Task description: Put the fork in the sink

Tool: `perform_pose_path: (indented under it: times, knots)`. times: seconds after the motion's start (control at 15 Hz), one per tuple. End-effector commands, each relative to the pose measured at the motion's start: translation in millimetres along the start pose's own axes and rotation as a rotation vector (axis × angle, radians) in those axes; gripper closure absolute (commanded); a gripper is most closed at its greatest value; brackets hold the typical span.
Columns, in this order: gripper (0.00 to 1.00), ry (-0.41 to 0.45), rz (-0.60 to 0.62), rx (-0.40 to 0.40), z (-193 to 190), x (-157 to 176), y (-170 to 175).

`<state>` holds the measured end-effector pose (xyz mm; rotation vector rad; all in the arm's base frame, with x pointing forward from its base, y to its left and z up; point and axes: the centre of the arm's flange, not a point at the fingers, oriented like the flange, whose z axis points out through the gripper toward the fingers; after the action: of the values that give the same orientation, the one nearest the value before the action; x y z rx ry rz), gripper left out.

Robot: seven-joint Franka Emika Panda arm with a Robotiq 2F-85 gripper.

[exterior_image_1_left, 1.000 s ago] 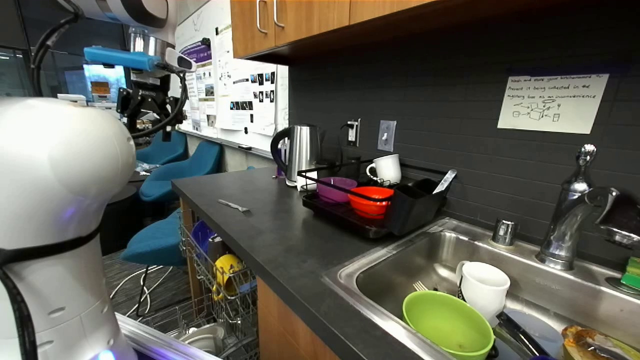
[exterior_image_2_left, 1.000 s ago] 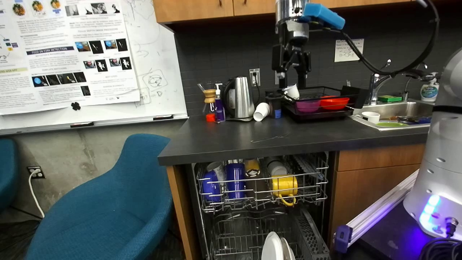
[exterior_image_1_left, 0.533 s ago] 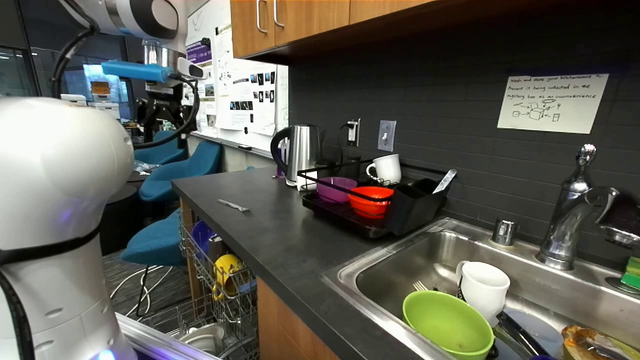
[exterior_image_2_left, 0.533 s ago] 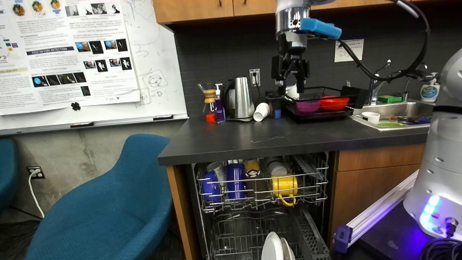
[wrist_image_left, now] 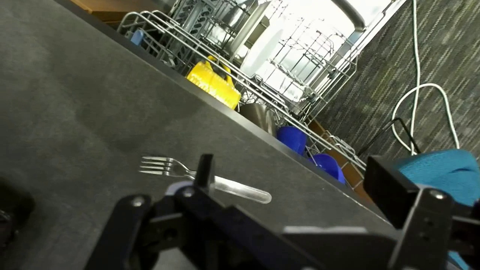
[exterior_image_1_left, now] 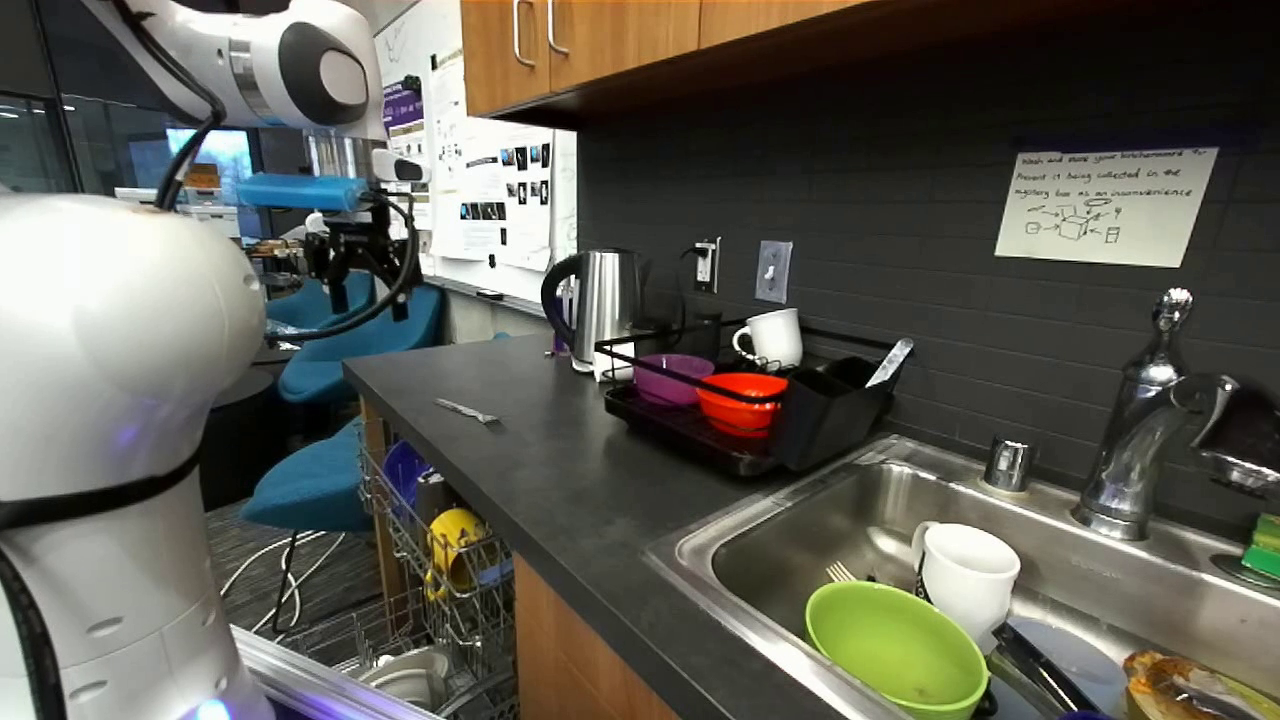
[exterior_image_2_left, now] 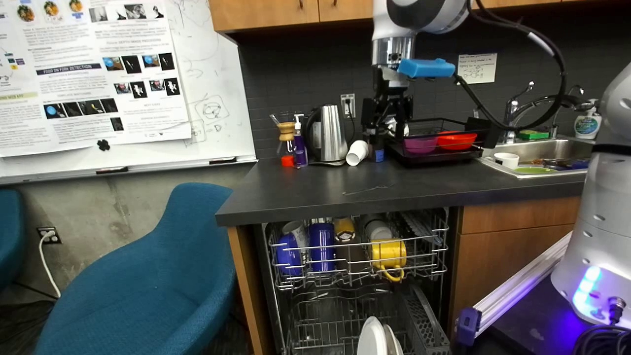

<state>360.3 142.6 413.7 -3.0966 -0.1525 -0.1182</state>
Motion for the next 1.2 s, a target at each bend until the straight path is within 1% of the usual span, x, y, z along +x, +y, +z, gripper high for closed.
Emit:
perform_pose_path:
  times: [0.0,0.27,0.47,0.8,1.13]
  knots:
    - [0.00,0.025,0.097,-0.026,30.0,1.3,10.7]
    - [0.00,0.027,0.239,-0.018,57.8,-0.2,33.1]
    - [0.00,0.052,0.332,-0.045,70.4,2.2,46.6]
    - [0.00,0.101,0.436,-0.071,74.6,12.6,65.2]
    - [0.00,0.104,0.511,-0.085,90.7,17.0,77.6]
